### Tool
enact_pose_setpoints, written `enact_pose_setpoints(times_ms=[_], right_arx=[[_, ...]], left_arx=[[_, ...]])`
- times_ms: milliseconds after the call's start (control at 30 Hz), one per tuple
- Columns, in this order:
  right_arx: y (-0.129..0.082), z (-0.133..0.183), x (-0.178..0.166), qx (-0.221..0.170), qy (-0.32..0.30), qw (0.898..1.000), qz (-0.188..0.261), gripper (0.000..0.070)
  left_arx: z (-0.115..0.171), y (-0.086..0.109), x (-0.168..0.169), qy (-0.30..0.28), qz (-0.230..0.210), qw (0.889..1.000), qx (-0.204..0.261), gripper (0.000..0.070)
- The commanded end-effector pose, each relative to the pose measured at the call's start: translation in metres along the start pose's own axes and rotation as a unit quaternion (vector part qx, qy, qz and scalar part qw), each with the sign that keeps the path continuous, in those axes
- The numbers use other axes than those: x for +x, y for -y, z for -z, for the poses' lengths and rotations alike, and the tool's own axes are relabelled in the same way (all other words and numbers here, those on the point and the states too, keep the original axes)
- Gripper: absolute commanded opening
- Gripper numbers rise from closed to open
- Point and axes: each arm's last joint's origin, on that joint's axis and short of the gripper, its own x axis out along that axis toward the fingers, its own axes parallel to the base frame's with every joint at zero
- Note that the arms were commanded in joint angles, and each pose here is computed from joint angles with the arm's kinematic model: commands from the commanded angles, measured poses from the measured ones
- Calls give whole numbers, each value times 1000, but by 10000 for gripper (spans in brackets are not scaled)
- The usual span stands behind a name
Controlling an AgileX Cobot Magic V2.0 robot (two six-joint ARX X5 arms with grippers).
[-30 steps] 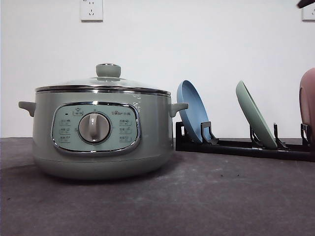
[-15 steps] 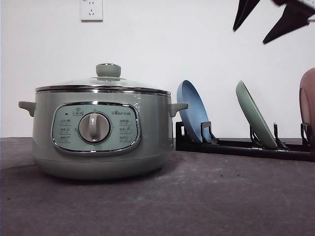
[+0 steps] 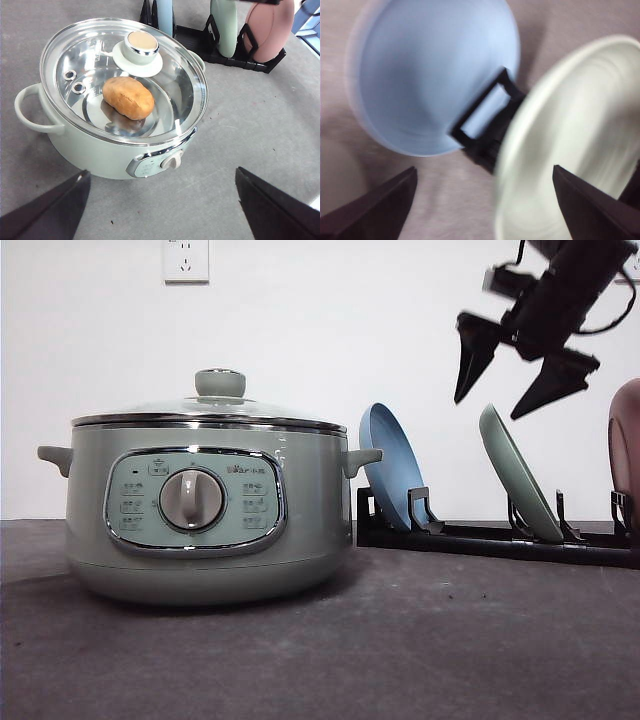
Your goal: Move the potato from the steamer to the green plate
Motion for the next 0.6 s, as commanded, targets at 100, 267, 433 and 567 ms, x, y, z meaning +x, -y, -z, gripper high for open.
enact_pose_setpoints(times_ms=[100, 267, 433, 567], right_arx=[[3, -1, 14, 7, -2, 1000, 5, 451], [4, 0, 17, 7, -4, 1000, 5, 344], [4, 0, 17, 8, -6, 1000, 5, 235], [4, 1, 18, 8, -8, 1000, 5, 222]], left_arx=[[-6, 3, -4, 12, 4, 1000, 14, 595], [-6, 3, -4, 12, 4, 1000, 14, 595], [-6, 3, -4, 12, 4, 1000, 14, 595], [-6, 3, -4, 12, 4, 1000, 14, 595]])
